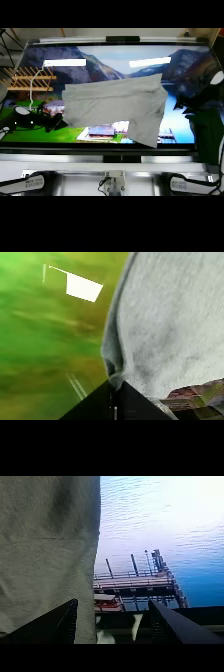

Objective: Fold the shirts.

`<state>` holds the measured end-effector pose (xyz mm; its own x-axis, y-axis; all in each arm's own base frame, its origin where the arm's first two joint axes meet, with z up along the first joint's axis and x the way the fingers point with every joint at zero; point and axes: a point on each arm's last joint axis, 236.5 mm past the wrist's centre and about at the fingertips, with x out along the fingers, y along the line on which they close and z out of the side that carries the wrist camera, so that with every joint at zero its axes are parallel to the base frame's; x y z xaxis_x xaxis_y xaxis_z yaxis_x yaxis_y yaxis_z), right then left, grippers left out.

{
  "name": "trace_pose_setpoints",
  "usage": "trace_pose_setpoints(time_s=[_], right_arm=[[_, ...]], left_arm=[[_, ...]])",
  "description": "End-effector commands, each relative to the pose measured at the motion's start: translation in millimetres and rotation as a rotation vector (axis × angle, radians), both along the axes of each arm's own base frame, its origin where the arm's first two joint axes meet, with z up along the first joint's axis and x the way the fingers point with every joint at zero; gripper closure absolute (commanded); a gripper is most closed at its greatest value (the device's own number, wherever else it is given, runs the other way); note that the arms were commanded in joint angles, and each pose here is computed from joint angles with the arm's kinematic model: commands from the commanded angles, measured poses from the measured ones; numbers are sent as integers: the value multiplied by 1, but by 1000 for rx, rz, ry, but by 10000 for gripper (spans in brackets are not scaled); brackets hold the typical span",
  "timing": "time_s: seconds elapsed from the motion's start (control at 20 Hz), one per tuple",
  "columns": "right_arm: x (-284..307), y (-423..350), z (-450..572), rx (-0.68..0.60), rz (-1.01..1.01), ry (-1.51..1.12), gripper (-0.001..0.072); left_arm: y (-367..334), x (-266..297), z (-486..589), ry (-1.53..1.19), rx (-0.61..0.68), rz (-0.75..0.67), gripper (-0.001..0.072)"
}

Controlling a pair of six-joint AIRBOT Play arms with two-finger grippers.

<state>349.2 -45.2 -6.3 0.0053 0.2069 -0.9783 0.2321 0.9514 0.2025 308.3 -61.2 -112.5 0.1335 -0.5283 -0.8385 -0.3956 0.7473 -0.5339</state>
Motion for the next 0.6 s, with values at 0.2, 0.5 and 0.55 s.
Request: trace_pose_setpoints(time_s=[0.2, 0.5, 0.55], right_arm=[[11, 41, -61, 166, -79, -102, 160], [15, 45, -101, 203, -108, -50, 161], [16, 45, -107, 204, -112, -43, 162]], left_arm=[[-1, 6, 15, -52, 17, 3, 668], [-2, 7, 30, -90, 20, -5, 668], [-2, 7, 30, -88, 19, -6, 668]])
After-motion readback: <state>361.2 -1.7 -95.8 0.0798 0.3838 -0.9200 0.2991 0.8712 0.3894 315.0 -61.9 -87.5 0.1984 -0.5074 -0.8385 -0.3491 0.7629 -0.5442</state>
